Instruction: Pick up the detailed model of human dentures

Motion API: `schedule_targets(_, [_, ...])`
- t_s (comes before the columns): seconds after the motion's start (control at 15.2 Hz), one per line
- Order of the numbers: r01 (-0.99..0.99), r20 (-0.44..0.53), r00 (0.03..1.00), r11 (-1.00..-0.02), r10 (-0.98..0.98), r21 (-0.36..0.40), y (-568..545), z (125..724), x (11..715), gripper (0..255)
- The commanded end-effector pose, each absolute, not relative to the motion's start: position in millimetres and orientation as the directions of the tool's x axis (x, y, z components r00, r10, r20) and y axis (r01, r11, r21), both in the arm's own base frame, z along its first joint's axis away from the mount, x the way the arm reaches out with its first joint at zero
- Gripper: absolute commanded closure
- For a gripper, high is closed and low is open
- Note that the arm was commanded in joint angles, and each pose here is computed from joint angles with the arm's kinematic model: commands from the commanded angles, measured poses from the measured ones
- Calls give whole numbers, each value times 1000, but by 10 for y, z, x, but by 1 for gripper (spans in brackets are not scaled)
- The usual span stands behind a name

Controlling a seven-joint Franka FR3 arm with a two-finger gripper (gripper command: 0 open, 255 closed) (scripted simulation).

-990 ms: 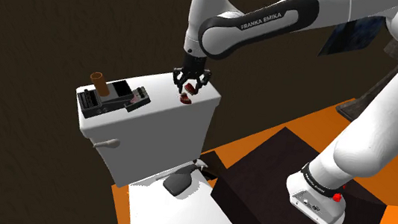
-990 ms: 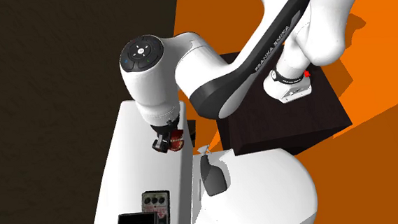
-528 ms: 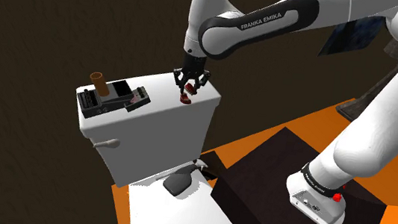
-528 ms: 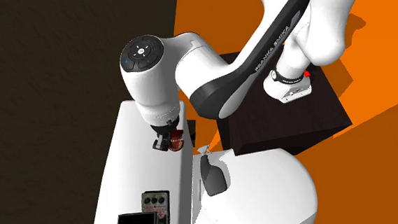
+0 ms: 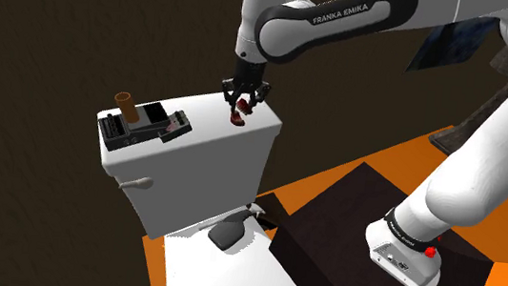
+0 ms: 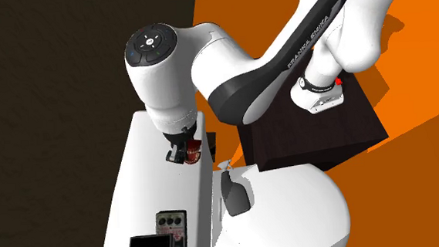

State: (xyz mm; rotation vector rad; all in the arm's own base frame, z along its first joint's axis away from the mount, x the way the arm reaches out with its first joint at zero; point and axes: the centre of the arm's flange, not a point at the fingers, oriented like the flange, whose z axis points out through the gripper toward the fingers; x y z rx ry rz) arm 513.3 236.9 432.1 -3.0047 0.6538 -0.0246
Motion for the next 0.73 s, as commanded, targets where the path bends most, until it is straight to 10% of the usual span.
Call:
schedule_targets(0.0, [-414, 1, 910, -908, -415, -68, 2360, 4419, 5138, 255])
schedule_targets(0.66, [-414, 1, 910, -908, -415, -68, 2360, 4849, 5138, 255])
